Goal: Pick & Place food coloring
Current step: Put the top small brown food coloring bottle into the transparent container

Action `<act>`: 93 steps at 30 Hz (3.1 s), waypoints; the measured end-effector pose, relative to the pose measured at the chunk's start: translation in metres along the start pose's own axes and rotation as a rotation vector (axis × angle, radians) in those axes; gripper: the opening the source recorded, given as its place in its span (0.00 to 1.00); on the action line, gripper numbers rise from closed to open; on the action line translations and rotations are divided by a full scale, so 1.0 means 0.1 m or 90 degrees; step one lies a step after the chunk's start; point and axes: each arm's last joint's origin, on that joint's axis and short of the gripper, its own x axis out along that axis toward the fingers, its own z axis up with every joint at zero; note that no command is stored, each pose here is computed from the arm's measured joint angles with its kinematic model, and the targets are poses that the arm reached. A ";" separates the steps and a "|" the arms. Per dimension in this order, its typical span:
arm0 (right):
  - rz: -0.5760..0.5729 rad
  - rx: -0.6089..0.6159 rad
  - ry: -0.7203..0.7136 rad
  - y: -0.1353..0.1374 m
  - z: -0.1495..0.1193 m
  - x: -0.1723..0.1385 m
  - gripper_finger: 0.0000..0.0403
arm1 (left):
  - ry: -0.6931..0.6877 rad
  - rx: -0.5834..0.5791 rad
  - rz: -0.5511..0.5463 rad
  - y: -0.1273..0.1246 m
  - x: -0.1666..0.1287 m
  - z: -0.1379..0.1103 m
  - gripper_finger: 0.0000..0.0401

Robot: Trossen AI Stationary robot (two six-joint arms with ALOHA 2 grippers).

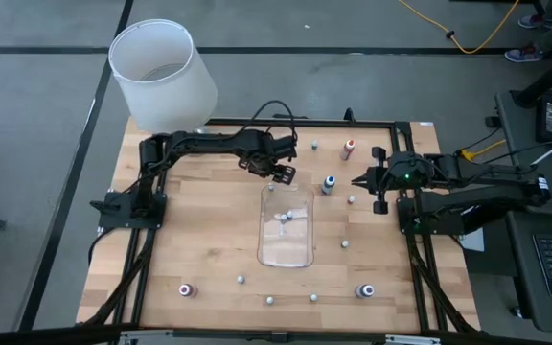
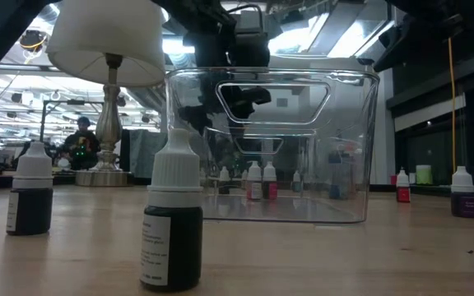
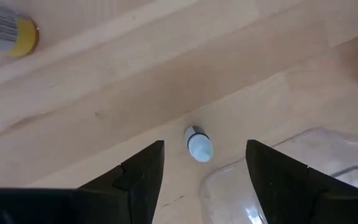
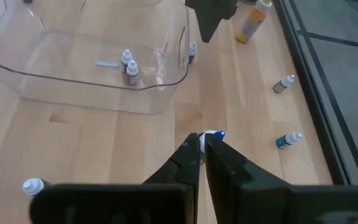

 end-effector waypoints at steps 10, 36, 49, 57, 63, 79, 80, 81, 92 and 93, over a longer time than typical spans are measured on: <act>-0.003 -0.003 0.004 0.00 -0.01 0.00 0.07 | 0.029 0.007 0.027 -0.03 0.21 -0.06 0.55; -0.024 -0.002 0.006 -0.01 -0.05 -0.08 0.07 | 0.058 0.005 0.020 -0.02 0.43 -0.01 0.44; -0.036 -0.008 0.010 -0.02 -0.05 -0.08 0.07 | 0.069 0.011 0.006 -0.05 0.42 -0.04 0.32; -0.037 -0.008 0.008 -0.02 -0.05 -0.09 0.07 | 0.078 0.027 0.005 -0.08 0.42 -0.08 0.23; -0.038 -0.016 0.003 -0.02 -0.05 -0.10 0.07 | 0.069 0.044 0.010 -0.07 0.42 -0.08 0.16; -0.043 -0.015 -0.015 -0.03 -0.07 -0.17 0.07 | 0.035 0.293 -0.043 -0.33 -0.30 0.12 0.14; -0.044 -0.015 -0.015 -0.03 -0.07 -0.17 0.07 | 0.026 0.326 -0.051 -0.37 -0.41 0.13 0.14; -0.044 -0.015 -0.016 -0.03 -0.07 -0.17 0.07 | 0.013 0.359 -0.062 -0.41 -0.52 0.14 0.14; -0.044 -0.015 -0.015 -0.03 -0.07 -0.17 0.07 | -0.112 0.640 -0.158 -0.62 -1.58 -0.13 0.15; -0.044 -0.015 -0.015 -0.03 -0.07 -0.17 0.07 | -0.105 0.651 -0.154 -0.58 -1.62 -0.17 0.15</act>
